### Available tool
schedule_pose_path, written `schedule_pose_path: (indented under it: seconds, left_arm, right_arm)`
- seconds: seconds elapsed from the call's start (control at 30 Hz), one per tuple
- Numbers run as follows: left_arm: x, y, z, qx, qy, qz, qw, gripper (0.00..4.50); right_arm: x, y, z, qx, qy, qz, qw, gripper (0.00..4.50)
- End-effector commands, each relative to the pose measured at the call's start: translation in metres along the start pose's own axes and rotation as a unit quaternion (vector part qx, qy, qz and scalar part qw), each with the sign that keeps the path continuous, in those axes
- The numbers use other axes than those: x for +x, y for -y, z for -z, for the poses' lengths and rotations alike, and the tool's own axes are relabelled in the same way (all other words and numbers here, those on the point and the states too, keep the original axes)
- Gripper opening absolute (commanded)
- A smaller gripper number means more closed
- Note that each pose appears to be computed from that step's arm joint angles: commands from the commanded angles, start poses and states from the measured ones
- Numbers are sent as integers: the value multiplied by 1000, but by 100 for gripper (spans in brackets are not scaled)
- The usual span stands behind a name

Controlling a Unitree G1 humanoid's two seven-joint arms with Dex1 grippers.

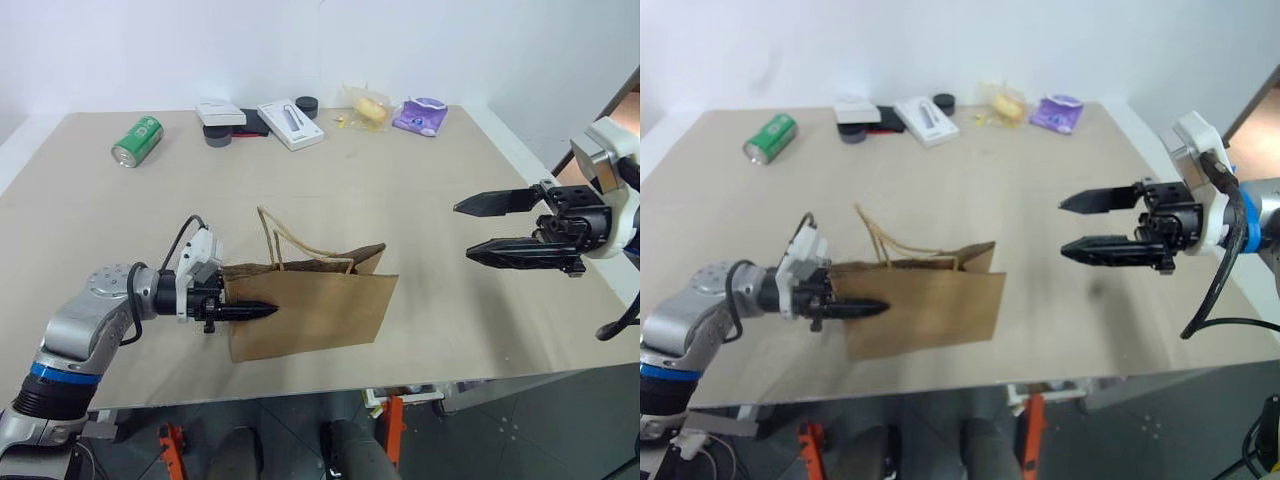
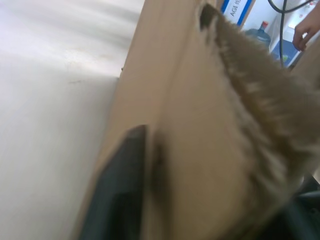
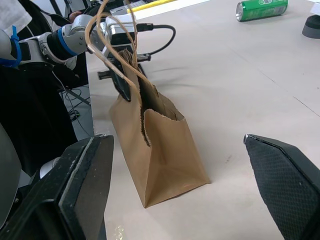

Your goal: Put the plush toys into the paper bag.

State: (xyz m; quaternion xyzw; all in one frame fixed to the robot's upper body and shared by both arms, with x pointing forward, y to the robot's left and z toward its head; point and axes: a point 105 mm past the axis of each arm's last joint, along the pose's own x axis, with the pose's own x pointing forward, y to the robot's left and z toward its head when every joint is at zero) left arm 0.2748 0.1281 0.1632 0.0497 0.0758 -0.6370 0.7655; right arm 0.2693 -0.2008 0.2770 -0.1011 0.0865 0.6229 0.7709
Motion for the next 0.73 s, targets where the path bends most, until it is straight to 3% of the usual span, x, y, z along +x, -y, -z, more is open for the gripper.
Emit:
schedule_pose_path:
  seconds: [0.03,0.07,0.1,0.17,0.3,0.47,0.63,0.73]
  left_arm:
    - [-19,11,-31,9,27,-12,1000,362]
    - [-27,15,-38,-1,32,-14,999,418]
    - [-34,18,-46,-10,37,-19,999,446]
    - [-48,18,-61,-22,51,-40,998,446]
    - [-94,-19,-87,-12,88,-167,982,446]
    - [-137,-62,-49,-2,11,-307,952,446]
    - [-155,-71,-26,-17,-4,-328,945,446]
    - [-148,-71,-18,-16,-14,-315,949,446]
  right_arm:
    - [-1,-7,-13,-24,9,-10,1000,450]
    - [-2,-7,-14,-23,10,-10,1000,450]
    - [-2,-7,-14,-22,11,-9,1000,450]
    - [-3,-6,-14,-17,13,-5,1000,450]
    - [-3,8,-8,9,25,31,999,450]
    - [-6,54,26,30,-4,161,987,450]
    - [-7,74,45,46,-12,218,975,450]
    - [-6,76,48,50,-8,226,973,450]
